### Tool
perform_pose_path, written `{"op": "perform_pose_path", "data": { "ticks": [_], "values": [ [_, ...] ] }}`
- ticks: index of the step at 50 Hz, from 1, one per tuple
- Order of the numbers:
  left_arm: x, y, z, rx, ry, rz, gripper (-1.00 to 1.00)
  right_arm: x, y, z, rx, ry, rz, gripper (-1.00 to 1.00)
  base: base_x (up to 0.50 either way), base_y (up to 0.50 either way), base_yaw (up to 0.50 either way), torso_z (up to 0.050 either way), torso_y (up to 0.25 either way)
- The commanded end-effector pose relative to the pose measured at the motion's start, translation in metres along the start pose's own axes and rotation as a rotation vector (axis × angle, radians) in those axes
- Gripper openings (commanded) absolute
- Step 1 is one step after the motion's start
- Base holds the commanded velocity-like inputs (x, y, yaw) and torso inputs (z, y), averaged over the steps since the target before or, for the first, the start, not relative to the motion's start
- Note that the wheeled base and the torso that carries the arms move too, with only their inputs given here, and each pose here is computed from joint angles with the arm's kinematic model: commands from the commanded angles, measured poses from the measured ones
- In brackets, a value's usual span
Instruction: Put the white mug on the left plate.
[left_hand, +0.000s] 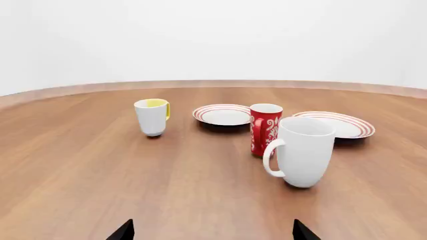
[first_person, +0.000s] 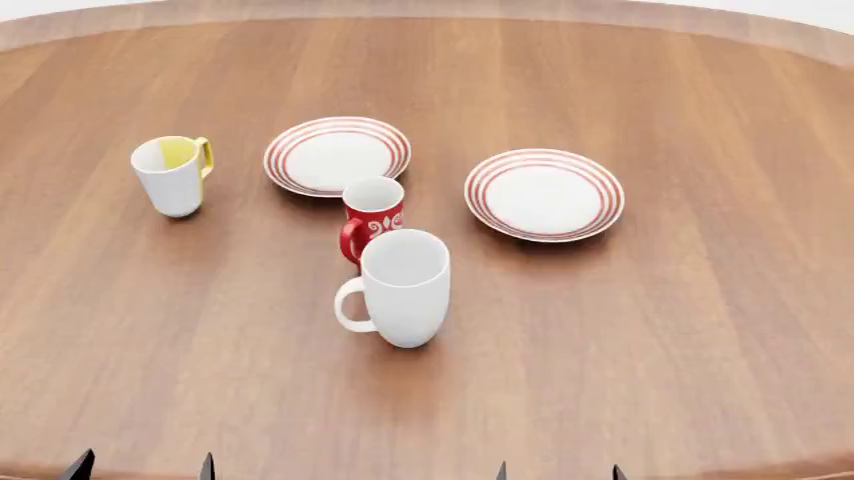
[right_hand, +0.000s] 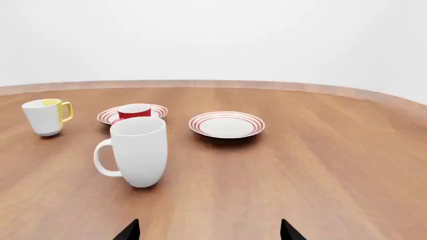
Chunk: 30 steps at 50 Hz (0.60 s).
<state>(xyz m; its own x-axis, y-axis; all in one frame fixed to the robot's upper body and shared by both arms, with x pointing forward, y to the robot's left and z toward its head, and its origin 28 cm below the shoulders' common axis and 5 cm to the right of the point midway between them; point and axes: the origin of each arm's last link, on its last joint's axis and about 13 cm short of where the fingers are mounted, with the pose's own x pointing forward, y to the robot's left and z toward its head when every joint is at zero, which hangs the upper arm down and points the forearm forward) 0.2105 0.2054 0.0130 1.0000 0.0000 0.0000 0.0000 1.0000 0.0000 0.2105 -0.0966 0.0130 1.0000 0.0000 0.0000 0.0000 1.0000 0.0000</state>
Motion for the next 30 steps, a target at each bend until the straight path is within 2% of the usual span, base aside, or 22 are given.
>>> {"op": "perform_pose_path", "data": {
  "ticks": [1, 3, 6, 8, 9, 10, 16, 30],
  "values": [
    [0.000, 0.000, 0.002, 0.000, 0.000, 0.000, 1.00, 0.000, 0.000, 0.000, 0.000, 0.000, 0.000, 1.00, 0.00, 0.00, 0.00, 0.000, 0.000],
    [0.000, 0.001, 0.001, 0.019, 0.002, -0.002, 1.00, 0.000, 0.000, -0.003, -0.042, 0.021, -0.009, 1.00, 0.00, 0.00, 0.00, 0.000, 0.000],
    [0.000, 0.004, -0.002, 0.036, 0.014, -0.019, 1.00, -0.001, -0.004, -0.002, -0.028, 0.024, -0.010, 1.00, 0.00, 0.00, 0.00, 0.000, 0.000],
    [0.002, 0.008, 0.002, 0.040, 0.021, -0.042, 1.00, -0.004, -0.009, 0.009, 0.007, -0.017, -0.005, 1.00, 0.00, 0.00, 0.00, 0.000, 0.000],
    [0.002, 0.010, 0.001, 0.073, 0.013, -0.036, 1.00, -0.005, -0.010, 0.012, 0.004, -0.017, -0.001, 1.00, 0.00, 0.00, 0.00, 0.000, 0.000],
    [0.005, 0.012, 0.005, 0.073, 0.005, -0.002, 1.00, -0.005, -0.011, 0.013, -0.028, -0.012, -0.009, 1.00, 0.00, 0.00, 0.00, 0.000, 0.000],
    [0.004, 0.019, 0.031, 0.080, -0.039, -0.005, 1.00, -0.006, -0.014, 0.021, -0.065, -0.031, -0.011, 1.00, 0.01, 0.00, 0.00, 0.000, 0.000],
    [0.002, 0.022, 0.031, 0.123, -0.038, -0.012, 1.00, -0.014, -0.016, 0.026, -0.095, -0.033, 0.021, 1.00, 0.12, 0.00, 0.00, 0.000, 0.000]
  ]
}}
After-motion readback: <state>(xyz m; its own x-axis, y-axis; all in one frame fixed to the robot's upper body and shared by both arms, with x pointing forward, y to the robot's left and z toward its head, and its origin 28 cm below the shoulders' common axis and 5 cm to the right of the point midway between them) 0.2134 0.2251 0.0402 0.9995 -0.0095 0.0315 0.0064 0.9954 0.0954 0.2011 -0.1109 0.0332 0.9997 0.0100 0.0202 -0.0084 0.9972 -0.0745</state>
